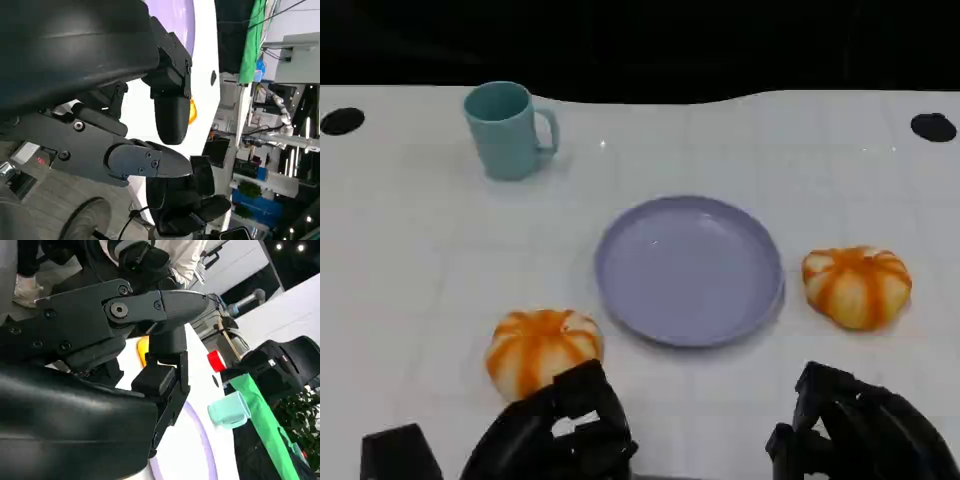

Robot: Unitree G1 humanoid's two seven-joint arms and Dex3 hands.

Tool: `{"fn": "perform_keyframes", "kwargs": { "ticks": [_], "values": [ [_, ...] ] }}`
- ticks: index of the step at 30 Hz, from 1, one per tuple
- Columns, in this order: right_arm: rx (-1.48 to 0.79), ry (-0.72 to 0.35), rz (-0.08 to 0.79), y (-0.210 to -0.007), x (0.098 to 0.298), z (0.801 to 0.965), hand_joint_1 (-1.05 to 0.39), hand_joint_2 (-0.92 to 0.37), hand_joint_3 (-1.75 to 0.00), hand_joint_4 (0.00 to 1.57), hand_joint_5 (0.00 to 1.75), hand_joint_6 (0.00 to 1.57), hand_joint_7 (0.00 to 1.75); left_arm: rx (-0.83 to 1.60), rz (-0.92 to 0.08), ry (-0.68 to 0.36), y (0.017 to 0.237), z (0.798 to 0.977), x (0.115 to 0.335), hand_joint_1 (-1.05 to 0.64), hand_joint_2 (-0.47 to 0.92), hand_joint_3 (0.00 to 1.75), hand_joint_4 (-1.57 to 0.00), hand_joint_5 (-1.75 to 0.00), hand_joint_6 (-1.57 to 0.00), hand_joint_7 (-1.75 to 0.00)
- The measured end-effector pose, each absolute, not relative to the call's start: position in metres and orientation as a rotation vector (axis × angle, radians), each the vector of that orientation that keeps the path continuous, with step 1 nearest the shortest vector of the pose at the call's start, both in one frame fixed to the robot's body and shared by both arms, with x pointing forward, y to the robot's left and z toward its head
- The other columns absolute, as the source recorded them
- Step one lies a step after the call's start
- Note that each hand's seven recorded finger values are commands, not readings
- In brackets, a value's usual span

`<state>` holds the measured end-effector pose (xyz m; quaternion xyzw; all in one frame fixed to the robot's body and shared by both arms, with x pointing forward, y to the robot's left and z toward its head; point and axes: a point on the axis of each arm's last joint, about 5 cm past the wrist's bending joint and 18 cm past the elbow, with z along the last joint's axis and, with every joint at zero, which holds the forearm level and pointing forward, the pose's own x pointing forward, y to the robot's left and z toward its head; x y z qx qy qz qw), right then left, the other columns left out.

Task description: Grasp the bread from the table and place it into the plate.

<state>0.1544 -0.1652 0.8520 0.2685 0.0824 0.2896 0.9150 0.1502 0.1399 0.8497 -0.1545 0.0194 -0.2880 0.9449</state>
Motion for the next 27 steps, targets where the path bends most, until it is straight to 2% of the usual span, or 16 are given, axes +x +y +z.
{"fn": "perform_keyframes", "kwargs": {
  "ticks": [14, 22, 25, 27],
  "values": [
    [0.558, 0.168, 0.599, -0.1663, 0.1543, 0.8514, -0.72, -0.92, -0.22, 0.87, 1.60, 0.79, 1.34, -0.315, -0.588, 0.039, 0.1396, 0.8499, 0.1501, -0.58, 0.92, 0.26, -0.72, -1.75, -0.48, -1.75],
    [0.559, 0.168, 0.598, -0.1657, 0.1544, 0.8514, -0.71, -0.92, -0.23, 0.88, 1.60, 0.78, 1.35, -0.312, -0.585, 0.034, 0.1410, 0.8509, 0.1499, -0.59, 0.92, 0.23, -0.67, -1.75, -0.43, -1.74],
    [0.560, 0.167, 0.599, -0.1648, 0.1547, 0.8515, -0.72, -0.92, -0.24, 0.88, 1.61, 0.79, 1.38, -0.295, -0.583, 0.028, 0.1427, 0.8527, 0.1505, -0.63, 0.92, 0.24, -0.60, -1.75, -0.39, -1.68],
    [0.556, 0.166, 0.602, -0.1645, 0.1554, 0.8520, -0.72, -0.92, -0.24, 0.88, 1.61, 0.78, 1.38, -0.248, -0.579, 0.023, 0.1444, 0.8550, 0.1512, -0.64, 0.92, 0.23, -0.55, -1.75, -0.39, -1.58]
  ]
}}
